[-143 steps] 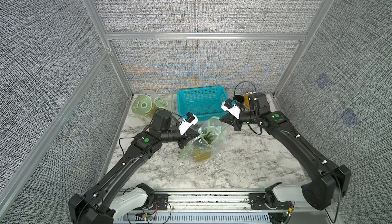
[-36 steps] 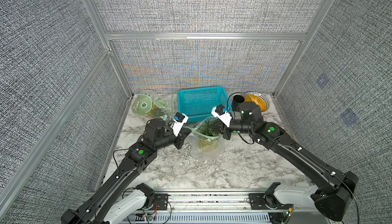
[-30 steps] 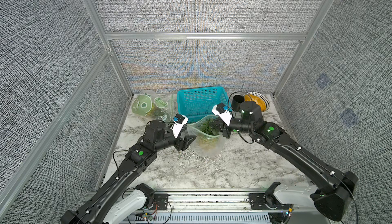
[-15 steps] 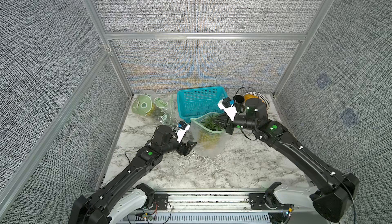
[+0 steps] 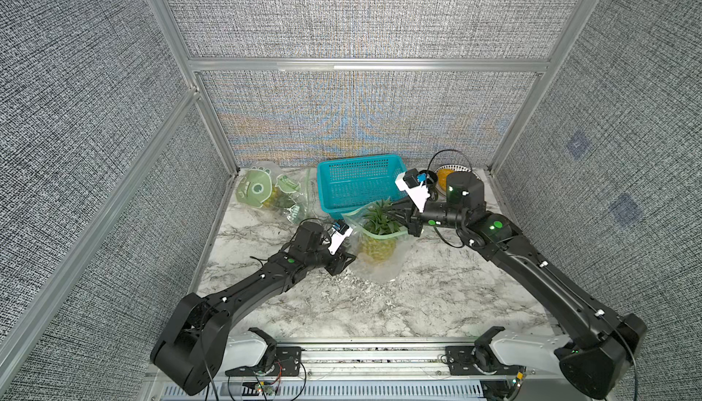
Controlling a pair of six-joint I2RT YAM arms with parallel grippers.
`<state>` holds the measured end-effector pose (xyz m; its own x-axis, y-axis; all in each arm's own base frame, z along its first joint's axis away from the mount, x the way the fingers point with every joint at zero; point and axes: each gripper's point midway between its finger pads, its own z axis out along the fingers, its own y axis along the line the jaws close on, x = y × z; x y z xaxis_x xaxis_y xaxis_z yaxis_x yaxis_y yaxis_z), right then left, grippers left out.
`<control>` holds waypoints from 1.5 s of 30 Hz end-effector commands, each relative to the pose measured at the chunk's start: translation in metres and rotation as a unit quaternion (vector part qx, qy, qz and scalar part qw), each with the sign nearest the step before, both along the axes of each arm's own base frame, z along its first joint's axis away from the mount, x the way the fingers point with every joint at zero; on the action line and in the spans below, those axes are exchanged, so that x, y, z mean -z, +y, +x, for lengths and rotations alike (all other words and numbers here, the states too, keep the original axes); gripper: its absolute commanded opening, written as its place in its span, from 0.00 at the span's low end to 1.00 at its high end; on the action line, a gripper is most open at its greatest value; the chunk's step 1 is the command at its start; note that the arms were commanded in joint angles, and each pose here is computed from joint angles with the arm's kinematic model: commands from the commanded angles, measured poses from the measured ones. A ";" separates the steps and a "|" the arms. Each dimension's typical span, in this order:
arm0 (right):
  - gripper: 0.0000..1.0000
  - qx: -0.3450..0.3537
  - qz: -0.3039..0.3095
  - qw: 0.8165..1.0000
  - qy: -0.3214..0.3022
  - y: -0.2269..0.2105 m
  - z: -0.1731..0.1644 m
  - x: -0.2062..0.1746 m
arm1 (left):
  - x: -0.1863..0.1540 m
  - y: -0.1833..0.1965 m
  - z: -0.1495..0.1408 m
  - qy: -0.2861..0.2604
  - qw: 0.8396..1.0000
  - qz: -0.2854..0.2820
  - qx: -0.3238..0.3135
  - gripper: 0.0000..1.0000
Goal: Open the zip-top bag and take out the pineapple
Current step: Pick up the pineapple from the zipper food storage bag.
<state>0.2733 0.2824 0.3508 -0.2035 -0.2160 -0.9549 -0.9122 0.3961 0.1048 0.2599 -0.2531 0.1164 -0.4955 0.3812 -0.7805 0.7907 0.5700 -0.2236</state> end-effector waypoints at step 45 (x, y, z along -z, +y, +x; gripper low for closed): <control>0.00 0.020 0.206 0.966 -0.158 -0.046 -0.007 -0.185 | -0.003 -0.003 -0.009 -0.014 0.998 0.058 0.028 0.00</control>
<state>0.2750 0.2404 0.4954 -0.0378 0.1134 -0.9928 -0.9023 0.4231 0.0827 0.2559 -0.2565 0.1181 -0.4518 0.4819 -0.7507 0.8204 0.5551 -0.1374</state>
